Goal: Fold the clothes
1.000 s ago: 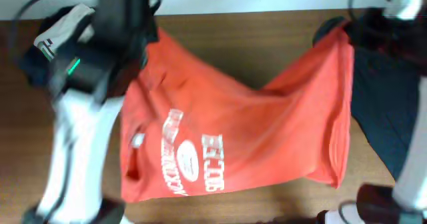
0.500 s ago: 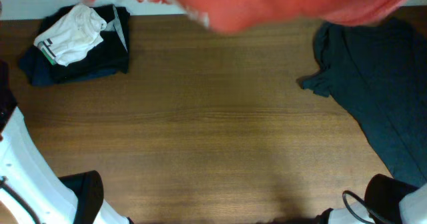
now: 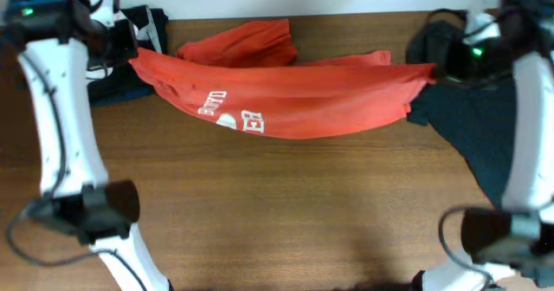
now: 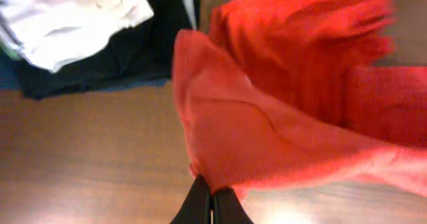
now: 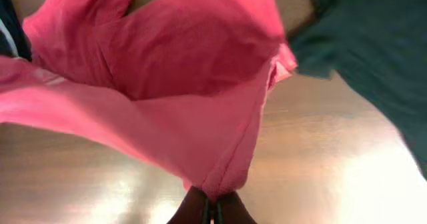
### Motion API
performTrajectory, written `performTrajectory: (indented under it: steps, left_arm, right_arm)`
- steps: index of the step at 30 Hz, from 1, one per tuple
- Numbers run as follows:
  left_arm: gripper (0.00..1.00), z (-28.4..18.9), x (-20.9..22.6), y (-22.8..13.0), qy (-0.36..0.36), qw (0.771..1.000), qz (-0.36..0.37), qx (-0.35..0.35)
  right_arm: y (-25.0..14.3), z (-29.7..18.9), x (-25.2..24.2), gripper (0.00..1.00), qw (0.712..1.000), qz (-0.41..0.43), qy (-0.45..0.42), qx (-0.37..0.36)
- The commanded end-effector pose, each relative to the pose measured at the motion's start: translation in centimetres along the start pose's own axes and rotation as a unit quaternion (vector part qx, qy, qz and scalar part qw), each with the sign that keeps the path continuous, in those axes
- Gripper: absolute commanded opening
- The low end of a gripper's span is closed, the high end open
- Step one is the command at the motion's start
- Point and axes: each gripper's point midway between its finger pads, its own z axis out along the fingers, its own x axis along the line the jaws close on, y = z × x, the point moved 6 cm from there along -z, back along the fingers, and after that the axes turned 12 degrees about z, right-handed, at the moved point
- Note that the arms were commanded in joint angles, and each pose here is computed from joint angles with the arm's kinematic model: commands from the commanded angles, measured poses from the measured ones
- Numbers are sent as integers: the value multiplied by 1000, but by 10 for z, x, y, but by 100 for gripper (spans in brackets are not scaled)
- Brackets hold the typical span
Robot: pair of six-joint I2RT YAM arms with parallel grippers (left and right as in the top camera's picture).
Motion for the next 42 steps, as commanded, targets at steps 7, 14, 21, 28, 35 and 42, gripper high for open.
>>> performTrajectory:
  steps: [7, 14, 21, 28, 35, 42]
  left_arm:
    - [0, -146, -29, -59, 20, 997, 18, -79]
    - [0, -128, -40, -155, 6, 999, 4, 38]
    - [43, -119, -45, -189, 1, 998, -8, 69]
    - [77, -112, -41, -183, 9, 997, -13, 69]
    - [77, -34, -41, -206, -20, 989, -53, 136]
    - [77, -6, -41, -213, -32, 988, -55, 138]
  right_arm:
    - [-94, -100, -12, 7, 996, -22, -24, -84]
    - [-151, -63, -45, 4, 999, 4, -54, 0]
    - [-165, -39, -51, 60, 997, 21, -44, 58]
    - [-184, 49, -54, 64, 989, 11, 8, 144]
    - [-187, 116, -58, 64, 985, 31, -9, 168]
    - [-200, 180, -95, 53, 966, 97, -96, 217]
